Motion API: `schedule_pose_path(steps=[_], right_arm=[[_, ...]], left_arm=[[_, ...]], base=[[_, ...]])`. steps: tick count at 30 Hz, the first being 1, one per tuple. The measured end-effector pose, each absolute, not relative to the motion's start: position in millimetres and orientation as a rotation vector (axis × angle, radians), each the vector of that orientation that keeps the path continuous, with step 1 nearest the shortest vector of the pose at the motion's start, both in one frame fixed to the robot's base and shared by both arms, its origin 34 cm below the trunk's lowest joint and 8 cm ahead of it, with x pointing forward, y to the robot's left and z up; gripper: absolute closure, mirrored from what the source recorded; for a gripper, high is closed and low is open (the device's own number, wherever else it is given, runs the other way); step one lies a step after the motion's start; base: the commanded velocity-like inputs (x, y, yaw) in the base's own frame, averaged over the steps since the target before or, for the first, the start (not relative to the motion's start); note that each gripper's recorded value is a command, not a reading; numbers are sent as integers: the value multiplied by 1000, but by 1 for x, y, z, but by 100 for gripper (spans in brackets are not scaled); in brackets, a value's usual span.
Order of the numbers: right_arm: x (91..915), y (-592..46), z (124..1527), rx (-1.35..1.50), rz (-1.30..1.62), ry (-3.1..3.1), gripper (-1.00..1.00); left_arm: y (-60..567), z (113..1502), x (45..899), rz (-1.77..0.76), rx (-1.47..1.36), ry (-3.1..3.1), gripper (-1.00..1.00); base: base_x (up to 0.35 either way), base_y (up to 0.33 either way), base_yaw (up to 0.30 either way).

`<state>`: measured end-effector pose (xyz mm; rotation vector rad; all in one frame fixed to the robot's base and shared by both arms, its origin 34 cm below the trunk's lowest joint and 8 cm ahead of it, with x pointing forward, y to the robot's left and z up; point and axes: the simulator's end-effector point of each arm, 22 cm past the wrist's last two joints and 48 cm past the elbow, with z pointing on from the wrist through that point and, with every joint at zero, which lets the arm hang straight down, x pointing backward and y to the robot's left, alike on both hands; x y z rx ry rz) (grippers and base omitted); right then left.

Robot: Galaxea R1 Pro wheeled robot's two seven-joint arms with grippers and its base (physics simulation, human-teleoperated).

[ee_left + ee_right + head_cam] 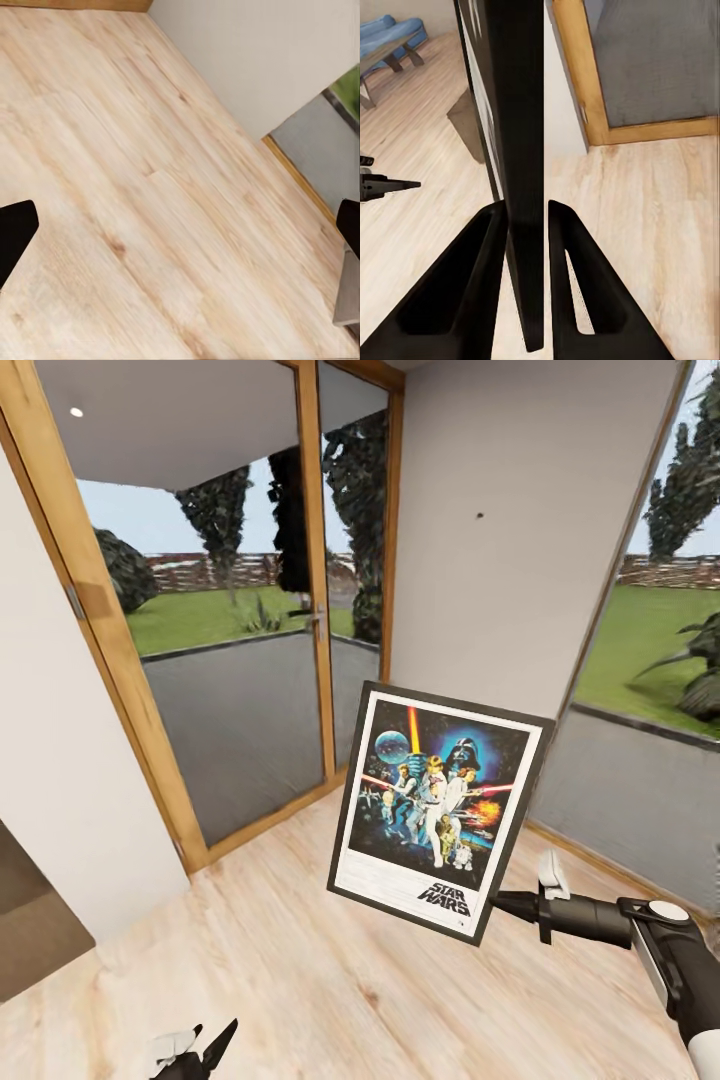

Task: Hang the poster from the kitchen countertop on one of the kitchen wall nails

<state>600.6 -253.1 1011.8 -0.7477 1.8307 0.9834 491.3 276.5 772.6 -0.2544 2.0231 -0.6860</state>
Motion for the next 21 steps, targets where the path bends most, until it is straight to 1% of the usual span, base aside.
schedule_pose_path(steps=[21], right_arm=[[600, -253, 1012, -749, 984, 1831, 100]], left_arm=[[277, 773, 491, -686, -254, 2023, -100]], base=[[236, 282, -297]])
